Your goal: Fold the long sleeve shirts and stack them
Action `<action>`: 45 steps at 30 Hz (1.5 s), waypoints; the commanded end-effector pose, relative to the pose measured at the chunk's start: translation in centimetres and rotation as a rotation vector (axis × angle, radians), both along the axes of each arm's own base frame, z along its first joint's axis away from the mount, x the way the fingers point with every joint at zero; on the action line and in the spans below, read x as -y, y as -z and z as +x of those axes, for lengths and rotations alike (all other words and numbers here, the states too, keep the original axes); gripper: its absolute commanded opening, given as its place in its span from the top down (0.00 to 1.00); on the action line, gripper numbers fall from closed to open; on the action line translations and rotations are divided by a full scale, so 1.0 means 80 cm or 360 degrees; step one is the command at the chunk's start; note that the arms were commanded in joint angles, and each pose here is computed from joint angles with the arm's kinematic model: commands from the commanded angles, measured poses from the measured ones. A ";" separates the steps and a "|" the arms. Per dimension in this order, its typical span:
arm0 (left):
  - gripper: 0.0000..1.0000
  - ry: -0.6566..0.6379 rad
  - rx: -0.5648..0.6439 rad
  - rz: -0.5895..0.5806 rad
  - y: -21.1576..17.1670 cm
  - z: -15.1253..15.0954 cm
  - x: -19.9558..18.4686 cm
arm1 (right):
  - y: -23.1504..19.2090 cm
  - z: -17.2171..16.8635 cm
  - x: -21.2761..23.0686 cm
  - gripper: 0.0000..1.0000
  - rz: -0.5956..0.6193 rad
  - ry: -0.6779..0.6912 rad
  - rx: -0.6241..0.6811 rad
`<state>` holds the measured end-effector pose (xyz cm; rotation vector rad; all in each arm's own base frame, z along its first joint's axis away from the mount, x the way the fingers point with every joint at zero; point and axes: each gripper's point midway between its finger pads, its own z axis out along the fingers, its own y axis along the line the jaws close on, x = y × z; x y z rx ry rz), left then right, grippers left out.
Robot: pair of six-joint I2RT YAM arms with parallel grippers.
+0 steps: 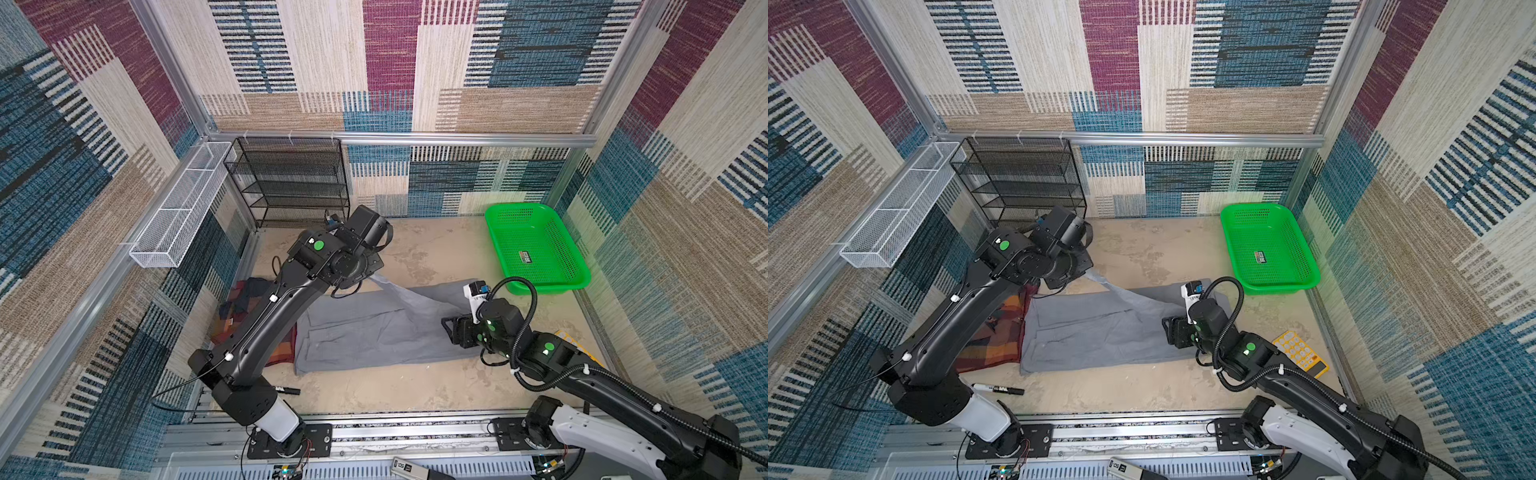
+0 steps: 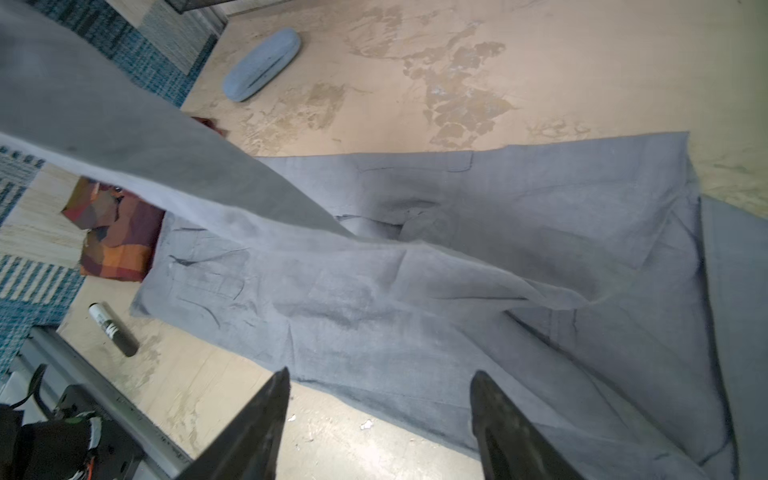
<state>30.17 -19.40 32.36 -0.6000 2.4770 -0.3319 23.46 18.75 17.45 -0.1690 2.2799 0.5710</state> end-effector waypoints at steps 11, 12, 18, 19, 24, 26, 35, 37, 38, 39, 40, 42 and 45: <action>1.00 0.0027 -0.0103 0.0047 0.004 -0.007 -0.005 | 0.021 0.071 0.010 0.30 -0.0042 0.0056 0.0032; 1.00 0.0026 -0.0113 0.0068 0.003 -0.009 -0.011 | 0.023 0.073 0.012 0.30 -0.0043 0.0062 0.0040; 1.00 -0.0002 -0.0318 0.0185 0.028 -0.035 -0.044 | 0.046 0.079 0.006 0.32 -0.0054 0.0025 -0.0002; 1.00 -0.0008 -0.0342 0.0189 0.031 -0.039 -0.047 | 0.048 0.080 0.005 0.32 -0.0054 0.0021 -0.0006; 1.00 -0.0055 -0.0477 0.0197 0.049 -0.054 -0.069 | 0.042 0.096 0.009 0.40 -0.0085 0.0065 0.0046; 1.00 -0.0070 -0.0544 0.0190 0.060 -0.059 -0.077 | 0.041 0.105 0.011 0.43 -0.0094 0.0078 0.0060; 1.00 -0.0101 -0.0819 0.0202 0.105 -0.077 -0.100 | 0.054 0.134 0.003 0.48 -0.0061 0.0081 0.0041; 1.00 -0.0109 -0.0879 0.0181 0.114 -0.081 -0.102 | 0.056 0.139 0.002 0.49 -0.0070 0.0085 0.0042; 1.00 -0.0112 -0.0901 0.0170 0.117 -0.081 -0.102 | 0.056 0.141 0.002 0.49 -0.0073 0.0085 0.0048; 1.00 -0.0109 -0.0923 0.0162 0.120 -0.081 -0.102 | 0.056 0.141 0.002 0.49 -0.0073 0.0090 0.0051; 1.00 -0.0112 -0.0935 0.0157 0.122 -0.080 -0.103 | 0.055 0.142 0.004 0.49 -0.0071 0.0100 0.0062; 1.00 -0.0112 -0.0962 0.0169 0.127 -0.076 -0.105 | 0.052 0.142 0.002 0.49 -0.0058 0.0094 0.0081; 1.00 -0.0102 -0.1049 0.0159 0.140 -0.073 -0.109 | 0.054 0.145 0.001 0.49 -0.0057 0.0093 0.0073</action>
